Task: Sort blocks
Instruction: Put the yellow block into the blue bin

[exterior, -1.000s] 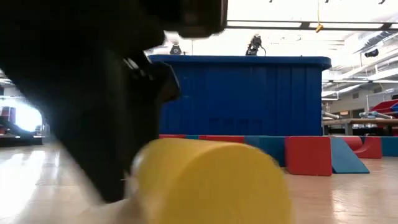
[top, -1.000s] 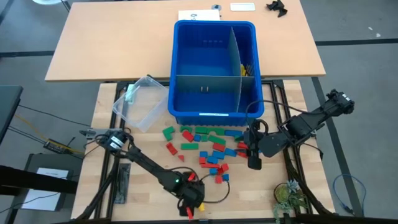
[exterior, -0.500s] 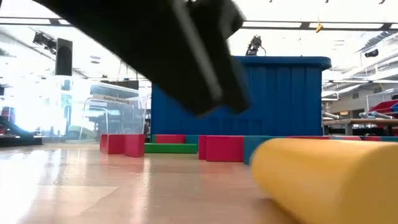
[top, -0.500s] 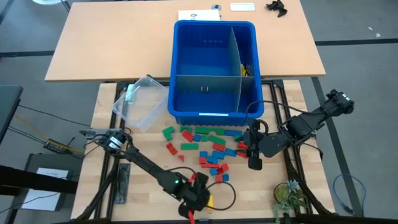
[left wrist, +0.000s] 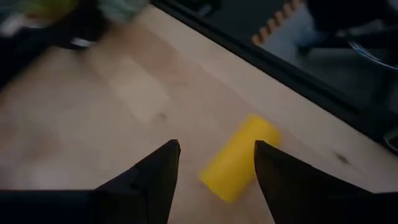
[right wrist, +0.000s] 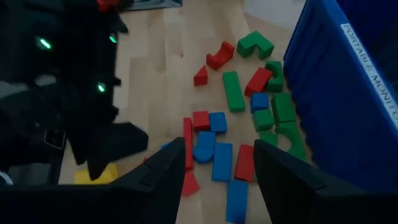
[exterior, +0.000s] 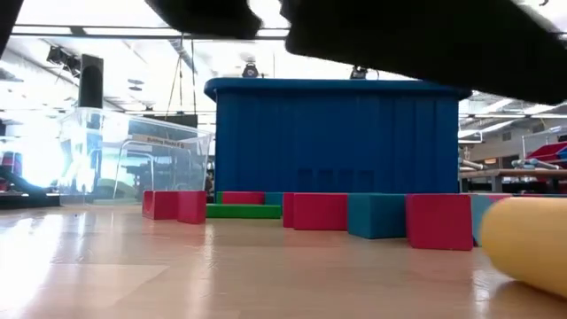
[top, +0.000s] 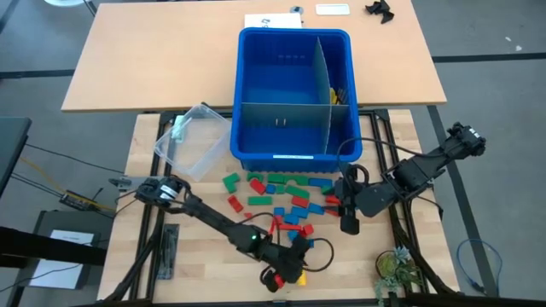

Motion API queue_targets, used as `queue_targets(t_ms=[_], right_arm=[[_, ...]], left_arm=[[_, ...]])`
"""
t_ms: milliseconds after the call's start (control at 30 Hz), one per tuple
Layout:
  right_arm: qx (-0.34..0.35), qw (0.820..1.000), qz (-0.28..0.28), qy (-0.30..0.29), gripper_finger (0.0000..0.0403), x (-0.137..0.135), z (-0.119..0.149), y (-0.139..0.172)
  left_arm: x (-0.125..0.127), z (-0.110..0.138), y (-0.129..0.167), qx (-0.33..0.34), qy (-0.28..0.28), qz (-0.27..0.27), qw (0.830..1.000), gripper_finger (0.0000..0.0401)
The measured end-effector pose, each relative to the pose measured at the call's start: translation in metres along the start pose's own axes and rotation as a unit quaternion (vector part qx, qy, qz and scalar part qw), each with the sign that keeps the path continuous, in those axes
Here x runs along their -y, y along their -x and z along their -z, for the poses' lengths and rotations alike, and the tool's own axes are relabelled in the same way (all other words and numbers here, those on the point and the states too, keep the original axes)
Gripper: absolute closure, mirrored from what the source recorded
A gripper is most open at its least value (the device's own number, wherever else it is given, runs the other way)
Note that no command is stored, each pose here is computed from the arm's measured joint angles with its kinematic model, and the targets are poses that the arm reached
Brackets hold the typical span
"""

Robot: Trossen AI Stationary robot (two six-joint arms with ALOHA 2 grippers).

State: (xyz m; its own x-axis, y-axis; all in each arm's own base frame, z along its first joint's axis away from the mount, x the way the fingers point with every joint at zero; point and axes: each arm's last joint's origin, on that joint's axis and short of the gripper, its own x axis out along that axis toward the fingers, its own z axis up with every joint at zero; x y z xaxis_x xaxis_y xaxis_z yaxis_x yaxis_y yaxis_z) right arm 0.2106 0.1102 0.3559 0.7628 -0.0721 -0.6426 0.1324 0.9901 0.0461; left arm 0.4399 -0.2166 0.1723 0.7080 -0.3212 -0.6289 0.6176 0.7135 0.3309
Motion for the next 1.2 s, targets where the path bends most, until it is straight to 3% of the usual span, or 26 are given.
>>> queue_targets(t_ms=[133, 300, 500, 600, 800, 1033, 1200], right_arm=[[-0.001, 1.0, -0.005, -0.014, 0.0213, -0.002, 0.001, 0.001], [-0.001, 0.999, -0.008, -0.031, 0.0217, -0.004, 0.002, 0.002], [-0.001, 0.999, -0.014, -0.041, 0.0216, -0.007, 0.004, 0.004], [-0.006, 0.998, -0.047, -0.031, 0.0216, -0.017, 0.008, 0.009], [-0.046, 0.992, -0.116, -0.024, 0.0225, -0.07, 0.036, 0.01], [-0.152, 0.978, -0.14, 0.035, 0.023, -0.147, 0.097, -0.042], [-0.221, 0.966, -0.137, 0.013, 0.0235, -0.167, 0.124, -0.076]], left_arm=[[-0.001, 0.011, -0.014, 0.02, -0.006, 0.042, 0.999, 0.0184], [0.0, 0.025, -0.031, 0.027, -0.002, 0.057, 0.998, 0.0184], [-0.022, 0.037, -0.031, -0.003, 0.018, 0.019, 1.0, 0.0184], [-0.024, 0.036, -0.029, -0.012, 0.037, -0.006, 0.999, 0.0184], [-0.021, 0.019, -0.015, -0.049, 0.095, -0.013, 0.994, 0.0184], [-0.017, -0.01, 0.002, -0.105, 0.122, -0.046, 0.986, 0.0184], [-0.012, -0.026, 0.014, -0.133, 0.142, -0.058, 0.979, 0.0184]])
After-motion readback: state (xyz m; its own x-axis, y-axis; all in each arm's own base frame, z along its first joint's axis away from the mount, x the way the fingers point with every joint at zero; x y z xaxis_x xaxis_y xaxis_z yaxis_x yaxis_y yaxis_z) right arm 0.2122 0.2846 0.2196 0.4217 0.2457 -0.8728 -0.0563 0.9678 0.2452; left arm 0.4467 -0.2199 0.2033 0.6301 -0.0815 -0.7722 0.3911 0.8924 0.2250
